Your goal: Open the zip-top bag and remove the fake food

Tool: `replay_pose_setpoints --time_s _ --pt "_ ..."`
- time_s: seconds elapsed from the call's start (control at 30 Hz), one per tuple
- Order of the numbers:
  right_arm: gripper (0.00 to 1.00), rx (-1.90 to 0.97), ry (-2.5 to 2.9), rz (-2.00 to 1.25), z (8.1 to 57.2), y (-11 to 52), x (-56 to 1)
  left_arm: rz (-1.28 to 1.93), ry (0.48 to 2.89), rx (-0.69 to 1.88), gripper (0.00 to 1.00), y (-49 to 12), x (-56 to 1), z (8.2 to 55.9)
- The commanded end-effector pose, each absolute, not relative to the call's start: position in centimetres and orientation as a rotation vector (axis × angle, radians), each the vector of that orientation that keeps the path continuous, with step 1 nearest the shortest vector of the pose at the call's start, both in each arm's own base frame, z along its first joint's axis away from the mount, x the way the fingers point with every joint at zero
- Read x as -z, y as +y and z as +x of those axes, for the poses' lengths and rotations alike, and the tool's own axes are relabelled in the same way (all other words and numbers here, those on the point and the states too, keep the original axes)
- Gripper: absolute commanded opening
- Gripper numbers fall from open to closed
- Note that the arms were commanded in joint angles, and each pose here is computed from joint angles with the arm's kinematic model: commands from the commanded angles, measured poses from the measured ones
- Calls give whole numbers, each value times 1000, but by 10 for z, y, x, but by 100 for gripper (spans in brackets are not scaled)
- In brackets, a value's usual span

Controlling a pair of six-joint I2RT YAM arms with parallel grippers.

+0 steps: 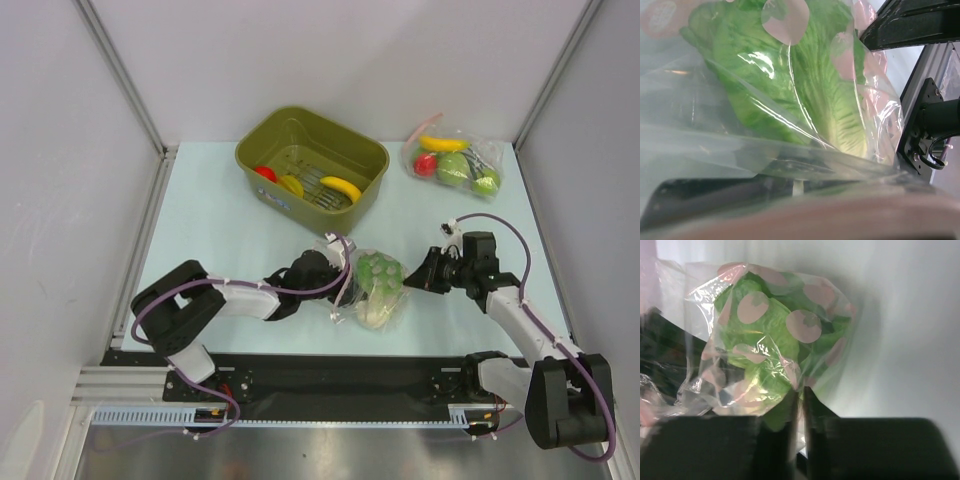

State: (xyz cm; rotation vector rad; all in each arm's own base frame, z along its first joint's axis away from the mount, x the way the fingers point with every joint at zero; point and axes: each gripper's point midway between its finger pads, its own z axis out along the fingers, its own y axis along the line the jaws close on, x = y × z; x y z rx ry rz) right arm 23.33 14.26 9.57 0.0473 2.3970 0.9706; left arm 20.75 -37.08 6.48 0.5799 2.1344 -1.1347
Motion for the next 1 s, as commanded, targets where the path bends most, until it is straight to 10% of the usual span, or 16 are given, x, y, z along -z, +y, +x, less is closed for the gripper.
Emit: replay_pose_setpoints --time_s 0.0,0.97 --pt "7 -1048 2363 25 234 151 -102 575 2067 1118 0 -369 -82 213" --pt "0 -618 2339 179 280 81 -123 500 1955 1023 0 -280 -171 232"
